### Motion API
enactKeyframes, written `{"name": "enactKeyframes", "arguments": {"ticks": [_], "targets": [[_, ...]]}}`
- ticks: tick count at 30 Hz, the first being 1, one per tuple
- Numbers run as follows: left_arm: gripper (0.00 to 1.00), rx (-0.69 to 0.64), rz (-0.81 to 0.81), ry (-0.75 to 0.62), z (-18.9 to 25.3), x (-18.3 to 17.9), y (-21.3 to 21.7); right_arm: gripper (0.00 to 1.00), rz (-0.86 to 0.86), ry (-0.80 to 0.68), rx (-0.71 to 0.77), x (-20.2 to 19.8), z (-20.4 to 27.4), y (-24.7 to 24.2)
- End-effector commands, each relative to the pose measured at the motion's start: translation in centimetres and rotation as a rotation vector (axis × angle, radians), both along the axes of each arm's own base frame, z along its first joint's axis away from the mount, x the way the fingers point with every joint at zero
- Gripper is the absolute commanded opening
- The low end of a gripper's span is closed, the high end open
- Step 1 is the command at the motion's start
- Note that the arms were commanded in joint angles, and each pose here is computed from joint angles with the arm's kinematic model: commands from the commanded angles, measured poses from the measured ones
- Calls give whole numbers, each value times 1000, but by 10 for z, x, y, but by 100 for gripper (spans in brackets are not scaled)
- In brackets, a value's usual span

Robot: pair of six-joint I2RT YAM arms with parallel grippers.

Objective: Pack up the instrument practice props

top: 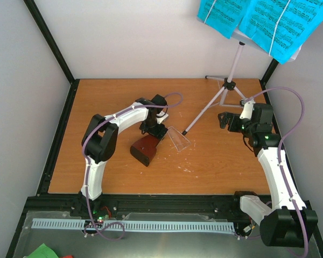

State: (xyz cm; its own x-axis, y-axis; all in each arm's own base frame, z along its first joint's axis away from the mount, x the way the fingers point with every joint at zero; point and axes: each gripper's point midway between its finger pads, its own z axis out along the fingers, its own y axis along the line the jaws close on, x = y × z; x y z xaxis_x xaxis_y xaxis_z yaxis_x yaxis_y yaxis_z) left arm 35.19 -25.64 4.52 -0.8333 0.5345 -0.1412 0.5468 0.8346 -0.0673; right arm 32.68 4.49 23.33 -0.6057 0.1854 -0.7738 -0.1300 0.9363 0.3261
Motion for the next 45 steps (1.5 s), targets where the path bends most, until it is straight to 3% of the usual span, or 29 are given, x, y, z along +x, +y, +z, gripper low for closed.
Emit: {"name": "enactKeyframes", "arguments": {"ticks": [1,11,16,30,45], "targets": [[81,-7,-41,6,-10,-3,-6,100,26,5,16,-3,1,5],[58,-54,-70,-70,1,-1,-8,100,84,49,96,1,0,20],[45,-184,-93,-167,34,-6,-17,100,202,113,233,-1,-3,51],[43,-560,-323,-409,112,-65,-36,100,380,246,457,-39,-22,153],[43,-689,-423,-457,126,-97,-50,92,473,333,375,-59,-52,239]]}}
